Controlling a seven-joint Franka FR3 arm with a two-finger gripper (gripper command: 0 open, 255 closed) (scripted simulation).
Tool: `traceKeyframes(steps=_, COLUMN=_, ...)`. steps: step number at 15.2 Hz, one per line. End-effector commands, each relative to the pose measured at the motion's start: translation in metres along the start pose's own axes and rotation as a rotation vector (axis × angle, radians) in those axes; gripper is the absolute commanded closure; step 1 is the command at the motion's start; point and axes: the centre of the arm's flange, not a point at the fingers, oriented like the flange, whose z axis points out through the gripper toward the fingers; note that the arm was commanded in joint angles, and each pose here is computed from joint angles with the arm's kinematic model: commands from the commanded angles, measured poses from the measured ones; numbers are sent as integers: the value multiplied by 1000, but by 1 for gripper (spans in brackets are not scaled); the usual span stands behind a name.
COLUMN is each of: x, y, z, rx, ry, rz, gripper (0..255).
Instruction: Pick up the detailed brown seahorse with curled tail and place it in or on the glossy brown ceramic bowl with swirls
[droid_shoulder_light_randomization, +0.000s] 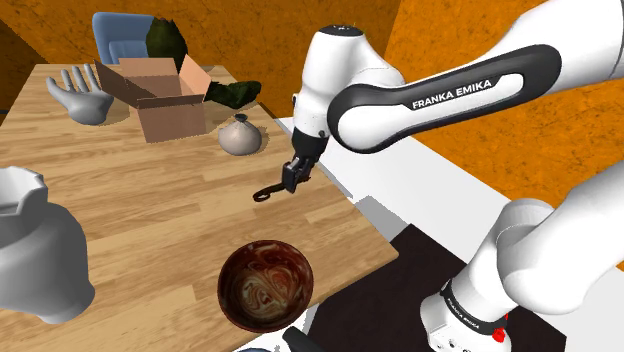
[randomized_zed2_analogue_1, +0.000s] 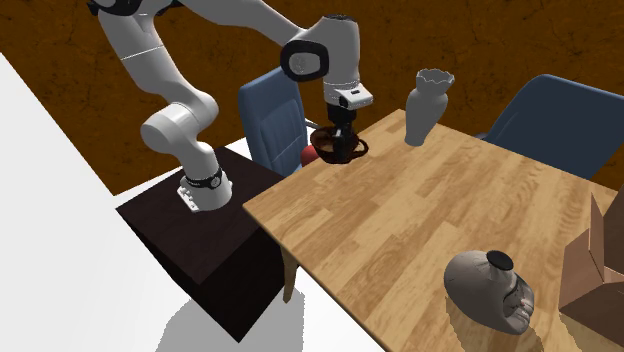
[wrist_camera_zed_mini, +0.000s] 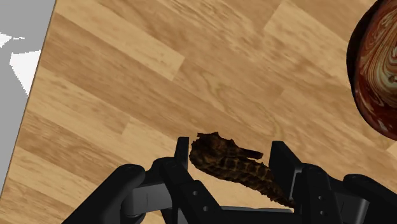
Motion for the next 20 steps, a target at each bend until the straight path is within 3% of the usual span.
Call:
traceKeyframes(steps=1, x=-11, y=-21, z=-4, rx=0, ry=0, rz=1, gripper=255)
traceKeyframes(steps=14, x=-90, y=-168, z=-29, rx=0, ry=0, rz=1, gripper=255)
traceKeyframes(steps=20, x=-94, y=-170, z=2, rx=0, ry=0, rz=1, gripper=255)
